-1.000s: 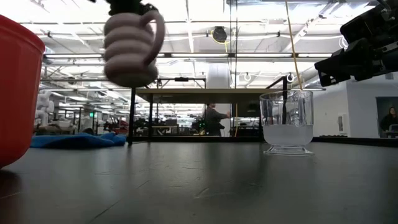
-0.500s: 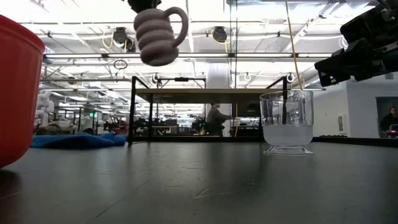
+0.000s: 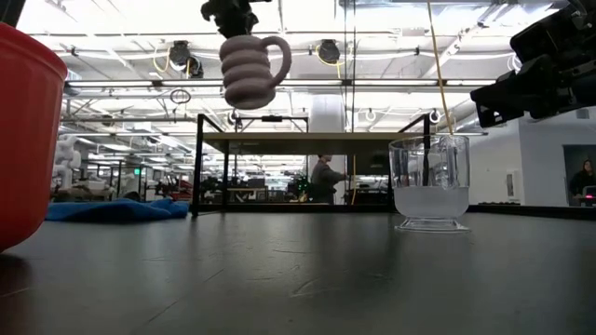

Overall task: Stack small to large cups/mugs on shelf
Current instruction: Put the purple mug on the shelf

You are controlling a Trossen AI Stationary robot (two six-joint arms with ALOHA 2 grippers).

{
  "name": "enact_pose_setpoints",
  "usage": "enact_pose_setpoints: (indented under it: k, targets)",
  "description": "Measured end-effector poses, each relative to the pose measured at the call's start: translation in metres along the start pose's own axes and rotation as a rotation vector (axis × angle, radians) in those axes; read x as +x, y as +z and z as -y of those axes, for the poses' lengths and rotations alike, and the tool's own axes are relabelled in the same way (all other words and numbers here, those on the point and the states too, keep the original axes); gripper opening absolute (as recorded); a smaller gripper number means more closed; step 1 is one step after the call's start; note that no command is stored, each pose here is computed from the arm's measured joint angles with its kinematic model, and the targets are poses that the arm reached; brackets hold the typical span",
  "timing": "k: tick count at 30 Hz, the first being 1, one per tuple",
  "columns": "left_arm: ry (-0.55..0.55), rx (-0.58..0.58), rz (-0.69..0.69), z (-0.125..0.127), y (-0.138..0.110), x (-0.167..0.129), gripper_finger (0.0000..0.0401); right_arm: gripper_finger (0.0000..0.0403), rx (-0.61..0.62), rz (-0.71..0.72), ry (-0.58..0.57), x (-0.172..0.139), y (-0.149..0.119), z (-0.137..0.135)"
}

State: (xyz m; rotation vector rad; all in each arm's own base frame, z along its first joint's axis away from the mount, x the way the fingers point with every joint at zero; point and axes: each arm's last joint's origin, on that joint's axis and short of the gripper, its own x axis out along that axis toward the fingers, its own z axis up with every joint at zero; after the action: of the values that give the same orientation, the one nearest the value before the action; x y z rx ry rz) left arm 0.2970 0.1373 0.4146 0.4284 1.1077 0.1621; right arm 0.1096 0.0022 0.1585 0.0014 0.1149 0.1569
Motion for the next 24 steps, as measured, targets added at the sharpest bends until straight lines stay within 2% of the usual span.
enact_pose_setpoints:
  k: [9, 24]
  targets:
    - [0.097, -0.024, 0.057, -0.019, -0.006, -0.027, 0.0009, 0.0000, -0.005, 0.004, 0.000, 0.000, 0.000, 0.000]
    - [0.097, 0.072, -0.006, -0.040, -0.020, -0.013, 0.0009, 0.0000, -0.030, 0.015, -0.001, 0.000, 0.001, 0.000]
